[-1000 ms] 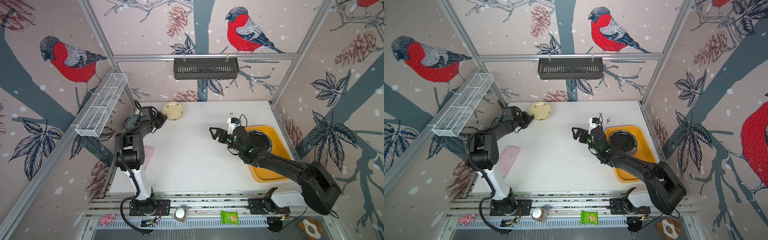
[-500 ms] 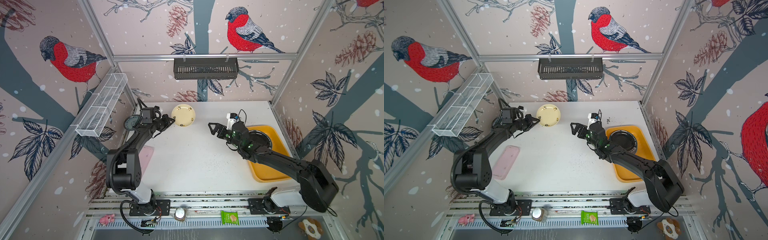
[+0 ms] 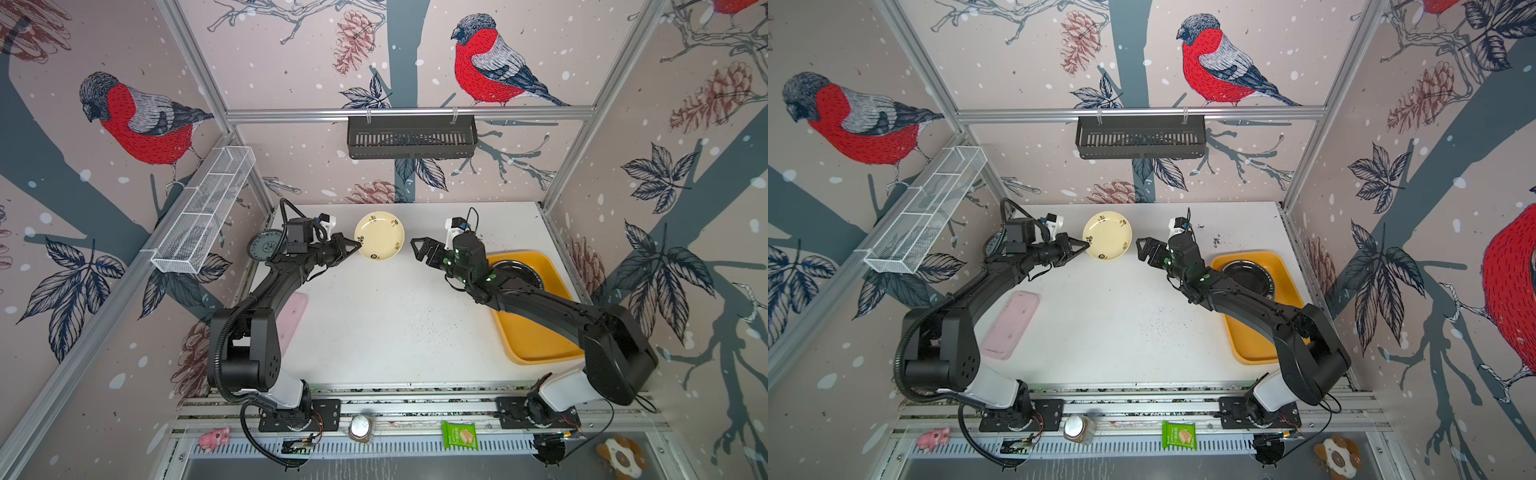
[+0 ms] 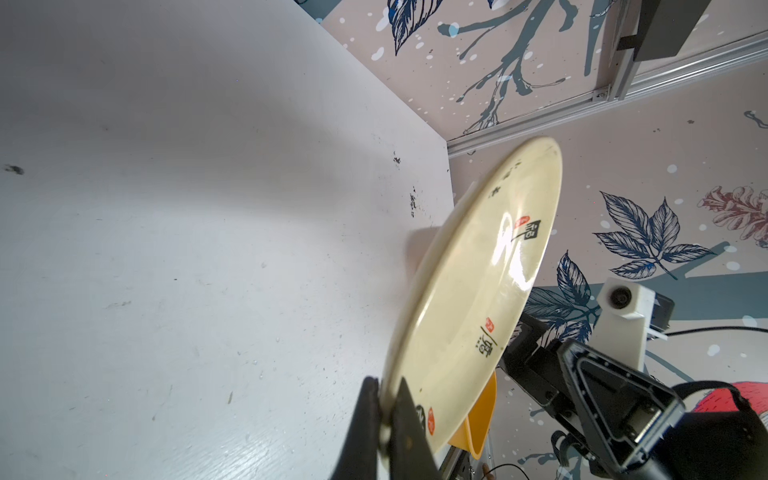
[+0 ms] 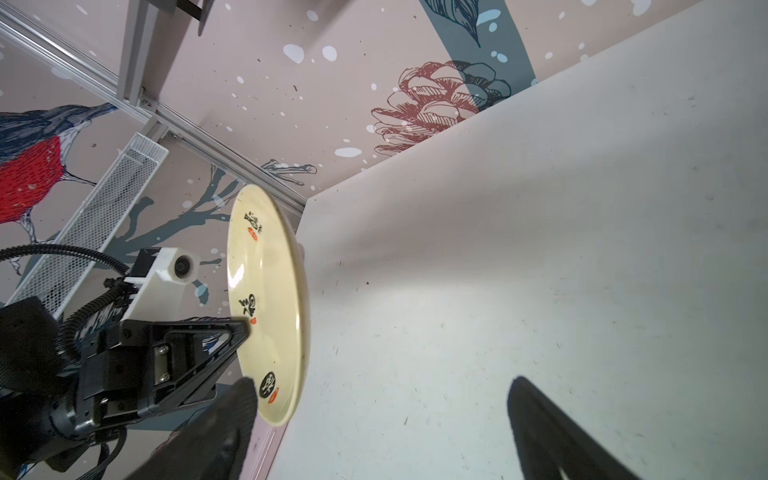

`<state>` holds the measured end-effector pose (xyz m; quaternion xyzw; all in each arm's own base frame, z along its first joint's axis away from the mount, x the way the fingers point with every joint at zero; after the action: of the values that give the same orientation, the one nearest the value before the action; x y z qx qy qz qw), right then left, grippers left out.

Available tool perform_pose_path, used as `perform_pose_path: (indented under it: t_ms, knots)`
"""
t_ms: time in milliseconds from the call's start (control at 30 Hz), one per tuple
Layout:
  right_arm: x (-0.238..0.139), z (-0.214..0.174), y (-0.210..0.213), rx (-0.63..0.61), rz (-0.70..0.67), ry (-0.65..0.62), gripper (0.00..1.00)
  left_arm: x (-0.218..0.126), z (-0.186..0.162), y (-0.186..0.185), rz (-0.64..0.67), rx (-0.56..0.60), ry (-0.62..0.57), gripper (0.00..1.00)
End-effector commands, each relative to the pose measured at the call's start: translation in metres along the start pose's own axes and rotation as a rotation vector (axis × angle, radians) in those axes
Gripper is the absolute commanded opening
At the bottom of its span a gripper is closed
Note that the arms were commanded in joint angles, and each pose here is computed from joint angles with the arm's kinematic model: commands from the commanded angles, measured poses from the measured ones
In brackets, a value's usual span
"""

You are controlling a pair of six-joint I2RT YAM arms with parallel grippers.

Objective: Place the plates into the plastic bin on the countertop
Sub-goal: 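Lift the cream plate upright with the left gripper toward the approaching right gripper, then grasp the cream plate's rim with the right gripper while the left releases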

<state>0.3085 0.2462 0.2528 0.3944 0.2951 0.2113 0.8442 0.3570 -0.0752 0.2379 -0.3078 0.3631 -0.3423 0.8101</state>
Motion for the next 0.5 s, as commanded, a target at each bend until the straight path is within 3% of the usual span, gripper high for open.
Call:
perform_pose_path:
  t_ms: [0,200,467]
  knots:
    - [0.008,-0.001,0.004,-0.027,-0.006,0.026,0.93,0.003,0.002,-0.008,-0.067,0.043,0.002,0.06]
    - [0.020,0.001,0.009,-0.047,-0.016,0.042,0.86,0.011,-0.001,-0.017,-0.066,0.088,0.037,0.06]
    - [0.016,0.001,0.007,-0.047,-0.034,0.038,0.60,0.020,-0.007,-0.026,-0.081,0.126,0.079,0.06]
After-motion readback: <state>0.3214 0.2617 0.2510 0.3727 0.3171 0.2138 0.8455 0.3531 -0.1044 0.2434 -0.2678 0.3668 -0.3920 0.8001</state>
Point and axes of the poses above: each gripper's point midway between its finger pads, its own x axis out along the fingers, its own y axis along the line the jaws close on, z = x × y, the point moved 9 cm from there along -x, back along the fingers, and after that the axes turned 12 degrees about x, right-handed, at the moved point
